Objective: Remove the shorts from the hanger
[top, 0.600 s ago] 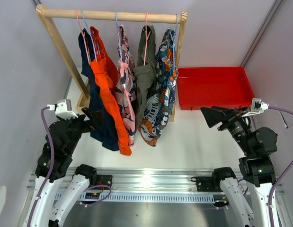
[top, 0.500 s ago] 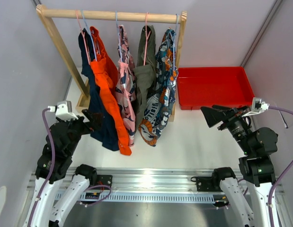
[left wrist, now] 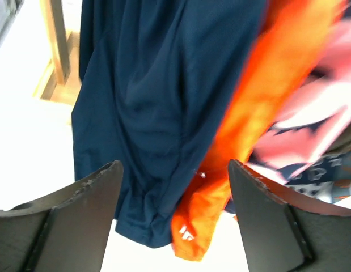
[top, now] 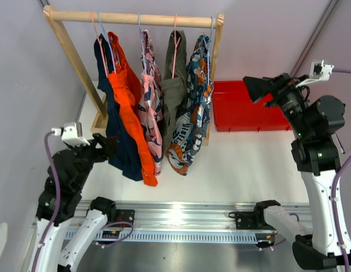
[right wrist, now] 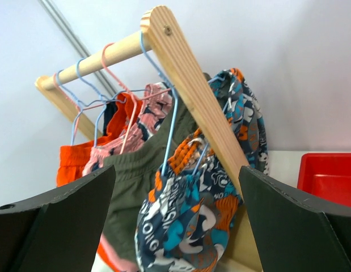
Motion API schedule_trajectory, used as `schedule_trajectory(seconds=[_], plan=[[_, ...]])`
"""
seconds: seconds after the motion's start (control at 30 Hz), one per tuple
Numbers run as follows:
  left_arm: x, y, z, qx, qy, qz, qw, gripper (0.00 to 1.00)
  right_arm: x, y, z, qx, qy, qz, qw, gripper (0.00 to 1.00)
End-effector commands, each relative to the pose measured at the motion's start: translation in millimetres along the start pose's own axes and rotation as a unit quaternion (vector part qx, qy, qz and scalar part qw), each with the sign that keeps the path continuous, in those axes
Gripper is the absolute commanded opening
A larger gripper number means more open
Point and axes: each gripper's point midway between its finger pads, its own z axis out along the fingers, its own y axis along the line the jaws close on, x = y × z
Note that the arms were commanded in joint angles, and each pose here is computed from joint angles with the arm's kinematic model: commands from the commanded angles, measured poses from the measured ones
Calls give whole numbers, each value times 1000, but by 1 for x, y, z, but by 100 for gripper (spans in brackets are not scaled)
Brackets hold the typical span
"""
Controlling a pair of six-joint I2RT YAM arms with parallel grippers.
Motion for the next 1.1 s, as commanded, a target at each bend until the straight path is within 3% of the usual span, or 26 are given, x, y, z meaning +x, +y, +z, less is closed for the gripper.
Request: schedule_trajectory(seconds=[0.0,0.07,0.1,0.2,0.33,0.4,0.47,0.53,0.6,0.63,0.7,0.87,1.07], plan=[[-98,-41,-32,68,-92,8,993,83,-25,7,3,-2,-43,-41,998,99],[-107,-53,-13,75,-59,39,995,87,-15,-2,9,6,-34,-34,999,99],[-145,-67,-30,94,-93,43,990,88,-10,-4,11,9,-31,-29,999,99],[-166,-99,-11,141,-68,46,987,89,16,-16,16,24,-7,-17,1000,100],[-206,-150,-1,217,-82,34,972,92,41,-34,9,73,19,-26,997,99],[-189,-173,41,219,-33,52,974,92,48,-41,5,90,29,-32,995,99],[-207,-206,42,236,-49,66,968,92,59,-50,-2,108,50,-39,992,99],[-195,-236,77,235,-24,87,968,91,66,-57,-6,122,61,-44,990,99],[-215,-264,74,261,-47,73,961,89,75,-61,-16,130,73,-46,988,99],[-195,-280,101,265,-20,78,961,88,72,-69,-20,153,65,-50,985,99],[-206,-299,104,286,-37,61,956,87,75,-73,-33,167,68,-49,982,99],[-171,-339,135,330,-10,52,943,84,93,-73,-53,165,91,-40,981,99],[-137,-360,159,333,17,50,941,84,112,-79,-69,170,111,-38,978,99]])
